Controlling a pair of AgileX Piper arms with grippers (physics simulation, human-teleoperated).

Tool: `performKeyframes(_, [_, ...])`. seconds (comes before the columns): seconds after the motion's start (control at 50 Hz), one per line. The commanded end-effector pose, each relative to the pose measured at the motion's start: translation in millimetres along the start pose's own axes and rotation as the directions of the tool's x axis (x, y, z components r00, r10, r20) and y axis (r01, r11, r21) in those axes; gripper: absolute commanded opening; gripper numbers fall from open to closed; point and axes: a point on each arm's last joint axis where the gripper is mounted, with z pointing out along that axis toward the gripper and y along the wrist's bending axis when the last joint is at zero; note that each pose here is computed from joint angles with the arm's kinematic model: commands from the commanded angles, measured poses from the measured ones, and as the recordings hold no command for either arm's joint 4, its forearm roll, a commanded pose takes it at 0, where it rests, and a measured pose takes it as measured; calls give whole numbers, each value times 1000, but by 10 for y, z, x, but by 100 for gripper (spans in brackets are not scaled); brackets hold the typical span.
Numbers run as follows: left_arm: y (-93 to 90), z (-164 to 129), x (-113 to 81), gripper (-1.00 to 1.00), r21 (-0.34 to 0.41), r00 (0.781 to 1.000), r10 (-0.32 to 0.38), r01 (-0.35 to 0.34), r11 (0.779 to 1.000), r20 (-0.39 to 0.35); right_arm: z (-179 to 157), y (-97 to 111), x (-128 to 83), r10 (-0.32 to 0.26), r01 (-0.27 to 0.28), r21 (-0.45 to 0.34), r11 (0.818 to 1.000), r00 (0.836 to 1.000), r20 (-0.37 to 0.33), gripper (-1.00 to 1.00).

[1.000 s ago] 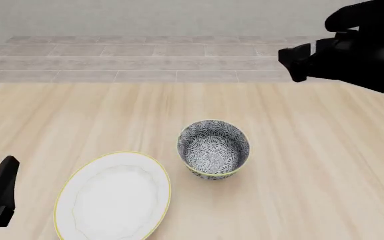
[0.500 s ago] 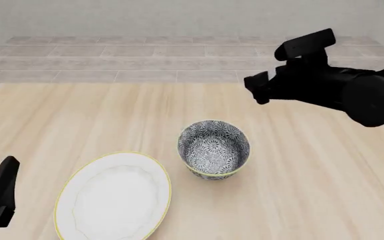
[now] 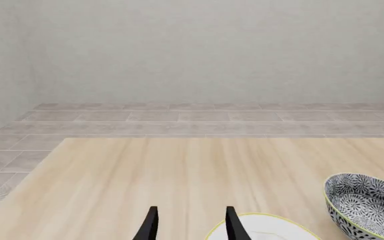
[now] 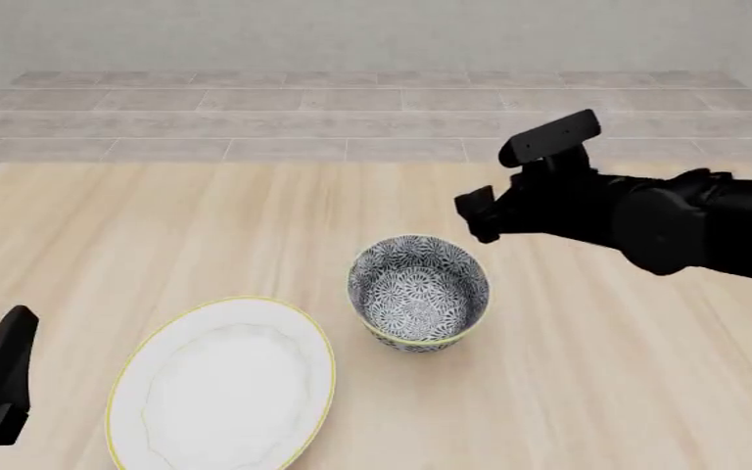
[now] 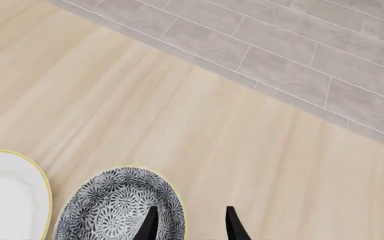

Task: Put the bowl on the plate.

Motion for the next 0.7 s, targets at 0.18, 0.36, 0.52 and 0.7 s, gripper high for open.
performKeyframes(0.18, [0,0,0,100,0,1000,0,0,1000,0,273,96,249,5,-7,-24,1000,998,-65,100])
performKeyframes(0.36, [0,0,0,100,0,1000,0,0,1000,0,357,135,332,11,-13,-33,999,996,-87,100])
performKeyframes(0.52, [0,0,0,100,0,1000,0,0,1000,0,392,152,396,10,-14,-37,999,995,-99,100])
performKeyframes(0.7, [0,0,0,100,0,1000,0,0,1000,0,427,157,474,13,-17,-37,999,993,-114,100])
